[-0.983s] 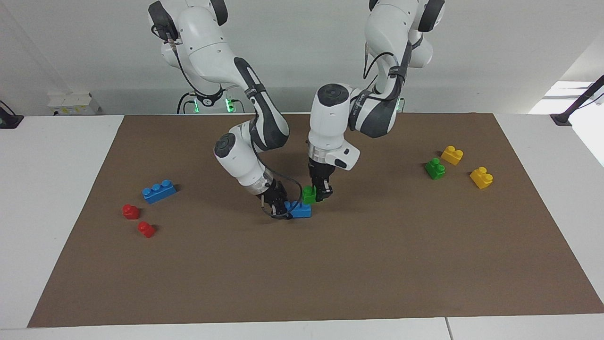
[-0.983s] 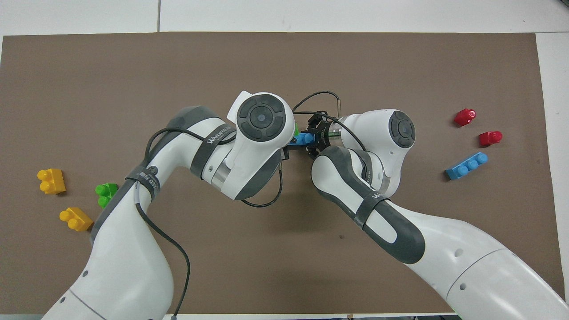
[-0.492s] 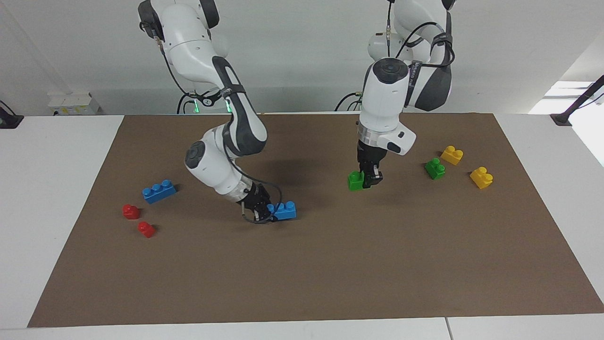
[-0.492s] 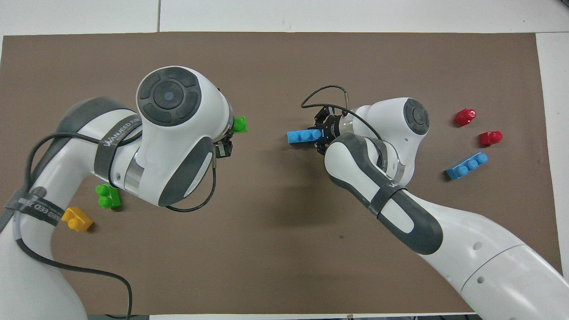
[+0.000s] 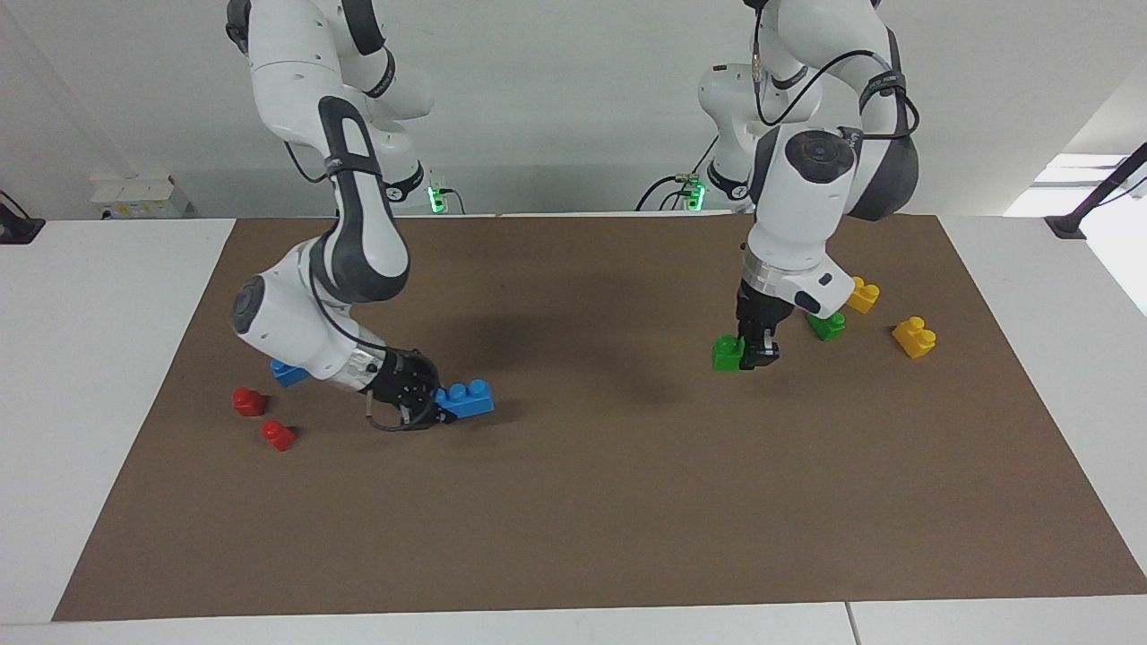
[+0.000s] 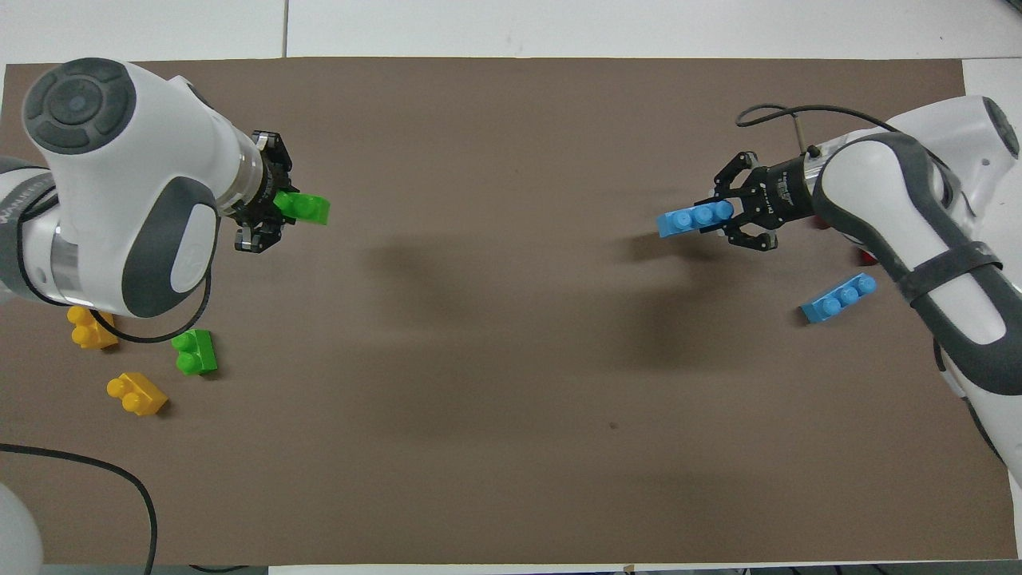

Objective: Remove green block with left arm and hold with right
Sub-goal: 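Carry the green block toward the yellow blocks while the right gripper carries blue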

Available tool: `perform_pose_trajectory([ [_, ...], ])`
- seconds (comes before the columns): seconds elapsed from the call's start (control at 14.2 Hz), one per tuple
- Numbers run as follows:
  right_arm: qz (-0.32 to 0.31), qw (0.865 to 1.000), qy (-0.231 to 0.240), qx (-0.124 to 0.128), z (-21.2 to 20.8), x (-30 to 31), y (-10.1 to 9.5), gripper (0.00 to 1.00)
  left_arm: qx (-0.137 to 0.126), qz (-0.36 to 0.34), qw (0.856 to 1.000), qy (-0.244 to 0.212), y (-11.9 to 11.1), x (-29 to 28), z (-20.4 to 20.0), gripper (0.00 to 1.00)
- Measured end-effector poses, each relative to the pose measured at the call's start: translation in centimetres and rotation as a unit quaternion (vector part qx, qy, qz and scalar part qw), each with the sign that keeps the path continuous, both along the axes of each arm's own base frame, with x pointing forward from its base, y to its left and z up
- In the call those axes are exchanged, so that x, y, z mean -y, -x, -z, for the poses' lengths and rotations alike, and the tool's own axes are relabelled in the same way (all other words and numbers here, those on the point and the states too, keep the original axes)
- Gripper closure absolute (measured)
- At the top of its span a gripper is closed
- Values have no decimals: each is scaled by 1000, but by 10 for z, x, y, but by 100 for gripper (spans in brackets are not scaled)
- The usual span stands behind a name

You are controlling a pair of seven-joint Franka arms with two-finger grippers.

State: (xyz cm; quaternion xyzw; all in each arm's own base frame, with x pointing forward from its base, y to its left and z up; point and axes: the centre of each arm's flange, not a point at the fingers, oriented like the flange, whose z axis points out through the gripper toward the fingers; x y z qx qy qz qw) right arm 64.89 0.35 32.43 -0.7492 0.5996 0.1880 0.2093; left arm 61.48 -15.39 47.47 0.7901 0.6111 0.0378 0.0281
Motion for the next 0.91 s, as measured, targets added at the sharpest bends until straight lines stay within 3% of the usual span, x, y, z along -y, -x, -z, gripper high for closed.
perform_pose_trajectory([
  [0.42, -22, 1000, 19, 11, 7, 63, 7, 64, -13, 116, 993, -1, -12, -93, 11, 65],
  [0.7, -26, 999, 26, 10, 20, 90, 11, 64, -26, 173, 985, -1, -4, -142, 27, 65],
  [0.91, -29, 999, 28, 10, 29, 101, 13, 64, -13, 180, 983, -5, 2, -154, 45, 65],
])
